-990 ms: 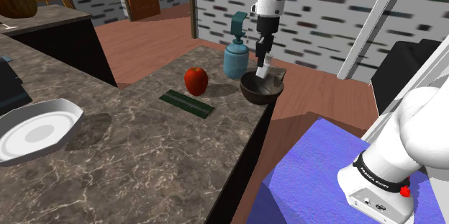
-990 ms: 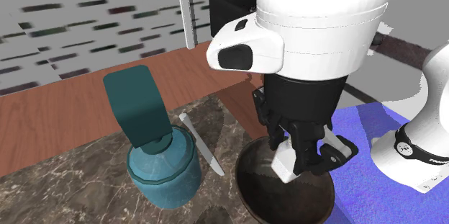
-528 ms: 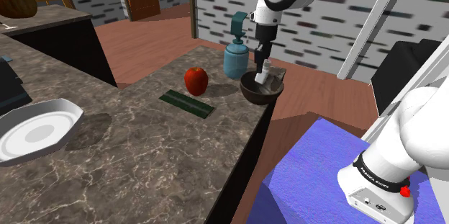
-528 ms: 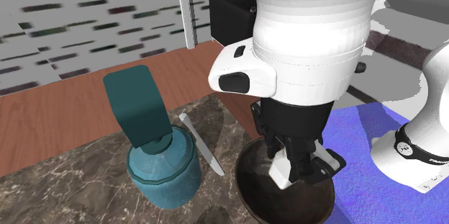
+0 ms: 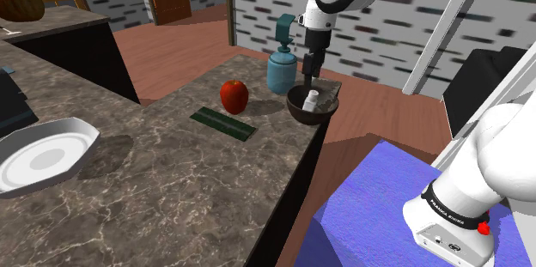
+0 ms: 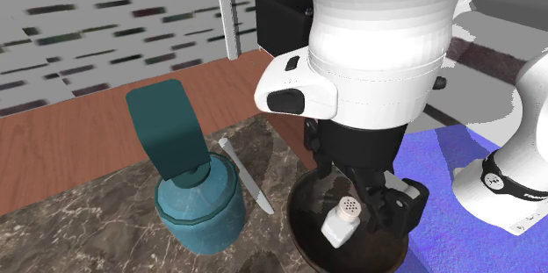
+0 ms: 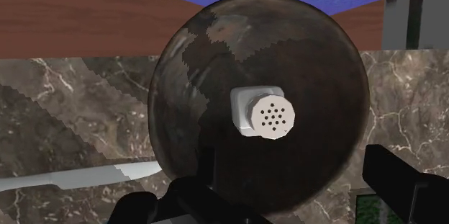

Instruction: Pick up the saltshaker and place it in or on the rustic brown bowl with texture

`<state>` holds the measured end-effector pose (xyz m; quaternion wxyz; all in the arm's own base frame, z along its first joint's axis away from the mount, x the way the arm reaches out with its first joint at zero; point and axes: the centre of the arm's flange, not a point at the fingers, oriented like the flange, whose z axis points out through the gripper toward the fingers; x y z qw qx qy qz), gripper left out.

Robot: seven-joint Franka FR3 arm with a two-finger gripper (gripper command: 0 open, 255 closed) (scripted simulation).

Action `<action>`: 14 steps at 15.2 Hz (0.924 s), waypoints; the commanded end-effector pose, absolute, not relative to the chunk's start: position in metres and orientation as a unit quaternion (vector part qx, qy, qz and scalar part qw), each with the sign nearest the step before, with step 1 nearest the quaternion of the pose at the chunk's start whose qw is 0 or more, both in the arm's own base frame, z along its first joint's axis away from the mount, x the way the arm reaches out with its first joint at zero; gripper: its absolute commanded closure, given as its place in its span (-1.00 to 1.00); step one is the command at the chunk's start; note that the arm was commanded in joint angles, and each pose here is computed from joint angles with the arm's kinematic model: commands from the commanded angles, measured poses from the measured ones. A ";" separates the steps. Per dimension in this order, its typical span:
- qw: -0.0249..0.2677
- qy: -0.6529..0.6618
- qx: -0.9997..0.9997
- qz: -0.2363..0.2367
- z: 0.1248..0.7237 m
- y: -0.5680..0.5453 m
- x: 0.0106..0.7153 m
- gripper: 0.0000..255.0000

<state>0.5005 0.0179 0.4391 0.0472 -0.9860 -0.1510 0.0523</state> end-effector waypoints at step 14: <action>0.047 -0.151 -0.986 0.052 0.489 0.014 0.506 -1.00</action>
